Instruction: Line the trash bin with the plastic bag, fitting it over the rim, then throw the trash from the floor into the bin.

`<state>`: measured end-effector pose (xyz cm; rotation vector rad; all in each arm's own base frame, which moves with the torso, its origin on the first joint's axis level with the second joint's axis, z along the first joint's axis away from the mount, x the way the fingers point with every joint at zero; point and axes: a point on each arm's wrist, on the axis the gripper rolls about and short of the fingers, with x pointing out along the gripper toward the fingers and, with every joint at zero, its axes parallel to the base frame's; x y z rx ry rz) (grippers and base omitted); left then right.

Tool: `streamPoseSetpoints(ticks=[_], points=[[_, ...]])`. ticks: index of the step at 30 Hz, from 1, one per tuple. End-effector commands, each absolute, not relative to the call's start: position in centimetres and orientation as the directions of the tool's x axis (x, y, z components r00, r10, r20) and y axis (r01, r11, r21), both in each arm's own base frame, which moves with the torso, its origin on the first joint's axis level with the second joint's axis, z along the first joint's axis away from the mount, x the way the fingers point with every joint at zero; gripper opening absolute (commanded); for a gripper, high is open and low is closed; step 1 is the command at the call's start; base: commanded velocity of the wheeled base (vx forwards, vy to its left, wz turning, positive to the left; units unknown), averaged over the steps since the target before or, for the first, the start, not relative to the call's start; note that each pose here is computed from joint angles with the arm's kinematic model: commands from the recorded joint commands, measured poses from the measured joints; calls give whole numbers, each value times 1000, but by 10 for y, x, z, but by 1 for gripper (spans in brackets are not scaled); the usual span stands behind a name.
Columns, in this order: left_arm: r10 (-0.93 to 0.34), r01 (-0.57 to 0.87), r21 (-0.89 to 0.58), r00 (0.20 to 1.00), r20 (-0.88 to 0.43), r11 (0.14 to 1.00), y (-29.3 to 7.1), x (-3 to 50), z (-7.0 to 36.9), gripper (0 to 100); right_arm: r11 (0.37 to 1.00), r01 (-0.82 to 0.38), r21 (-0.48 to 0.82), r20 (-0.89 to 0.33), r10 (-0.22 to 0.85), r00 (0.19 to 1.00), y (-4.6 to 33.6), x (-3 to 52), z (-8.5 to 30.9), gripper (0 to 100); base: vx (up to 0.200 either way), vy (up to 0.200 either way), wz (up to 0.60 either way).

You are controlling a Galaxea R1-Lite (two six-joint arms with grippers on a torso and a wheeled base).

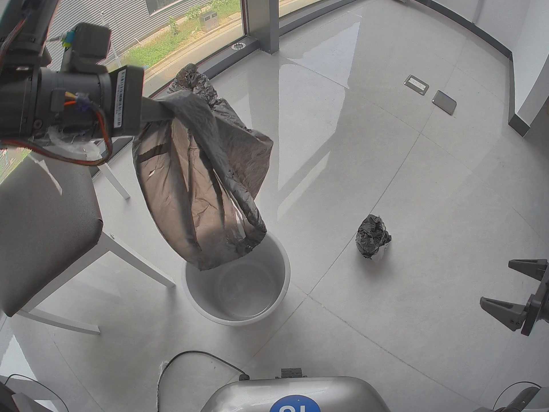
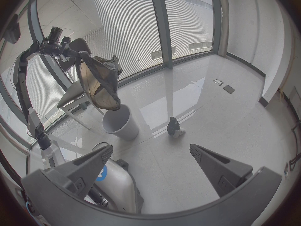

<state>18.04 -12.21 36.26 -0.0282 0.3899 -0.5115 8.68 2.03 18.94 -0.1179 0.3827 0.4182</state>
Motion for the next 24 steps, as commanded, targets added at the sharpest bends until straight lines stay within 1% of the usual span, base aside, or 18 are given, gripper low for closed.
streamPoseSetpoints(ticks=[1,4,8,10,15,19,22,23,24], points=[[-512,492,-151,783,-353,857,-144,186,369,0,883,-469,-4,-451,417,789,32,115,191,100,0,0,0],[-547,519,-178,763,-344,836,-155,181,377,0,864,-504,-3,-481,440,758,39,128,188,100,0,0,0],[-572,540,-191,753,-325,820,-163,179,384,0,844,-536,2,-483,470,739,47,147,187,100,0,0,0],[-579,547,-193,750,-320,815,-165,179,385,0,824,-567,3,-465,503,728,55,172,182,100,0,0,0],[-583,543,-212,747,-320,813,-166,178,385,0,807,-591,-23,-419,529,738,70,220,174,100,0,0,0],[-585,544,-214,747,-317,811,-165,178,386,0,776,-630,-22,-397,572,718,87,250,172,100,0,0,0],[-585,544,-215,748,-314,811,-165,177,387,0,763,-646,-21,-396,586,706,95,262,171,100,0,0,0],[-586,545,-217,749,-308,810,-165,178,387,0,749,-662,-21,-395,602,694,106,275,169,100,0,0,0],[-587,544,-222,750,-305,809,-165,178,388,0,745,-667,-23,-395,606,690,109,279,169,100,0,0,0]])
